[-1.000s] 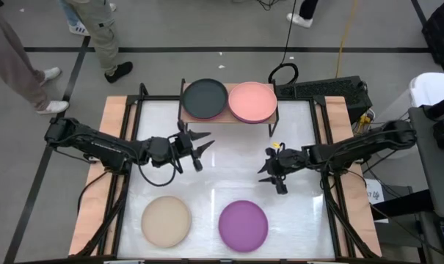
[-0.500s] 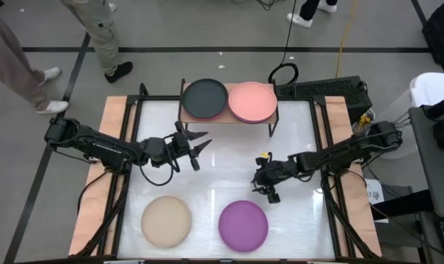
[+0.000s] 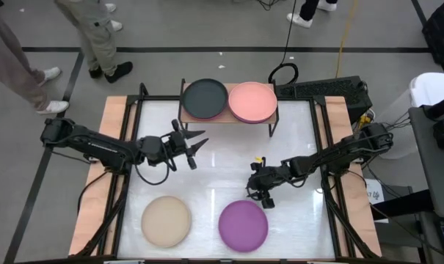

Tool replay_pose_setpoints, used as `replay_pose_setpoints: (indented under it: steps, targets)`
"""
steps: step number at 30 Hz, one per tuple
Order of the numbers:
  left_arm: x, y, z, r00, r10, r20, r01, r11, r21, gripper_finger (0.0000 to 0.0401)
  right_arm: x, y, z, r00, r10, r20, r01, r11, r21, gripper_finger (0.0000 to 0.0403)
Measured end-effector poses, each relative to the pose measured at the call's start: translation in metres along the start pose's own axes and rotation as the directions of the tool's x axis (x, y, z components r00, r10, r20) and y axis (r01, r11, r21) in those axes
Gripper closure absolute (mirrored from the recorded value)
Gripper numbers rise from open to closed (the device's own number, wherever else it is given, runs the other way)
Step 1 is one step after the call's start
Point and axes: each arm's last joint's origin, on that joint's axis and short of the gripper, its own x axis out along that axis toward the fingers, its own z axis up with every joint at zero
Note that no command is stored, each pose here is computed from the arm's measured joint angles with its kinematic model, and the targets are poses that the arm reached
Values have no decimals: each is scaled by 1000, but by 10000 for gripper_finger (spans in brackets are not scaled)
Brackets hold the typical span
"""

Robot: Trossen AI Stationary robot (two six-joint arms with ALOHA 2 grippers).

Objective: Place and stack plates onto a shelf
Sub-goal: Stack the purple plate on top of the black plate on the shelf

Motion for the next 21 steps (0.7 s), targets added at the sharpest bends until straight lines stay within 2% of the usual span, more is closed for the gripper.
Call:
replay_pose_setpoints:
  steps: [6,15,21]
  targets:
    - [-20,10,11,1000,-11,7,12,999,-39,256,0,0,0,1000,0,2,0,1000,12,261]
    - [-45,18,-17,996,-9,84,19,993,-119,256,0,1,1,1000,27,7,-27,999,24,261]
    - [-50,22,-15,992,7,125,12,989,-149,256,0,2,1,999,53,8,-53,998,12,255]
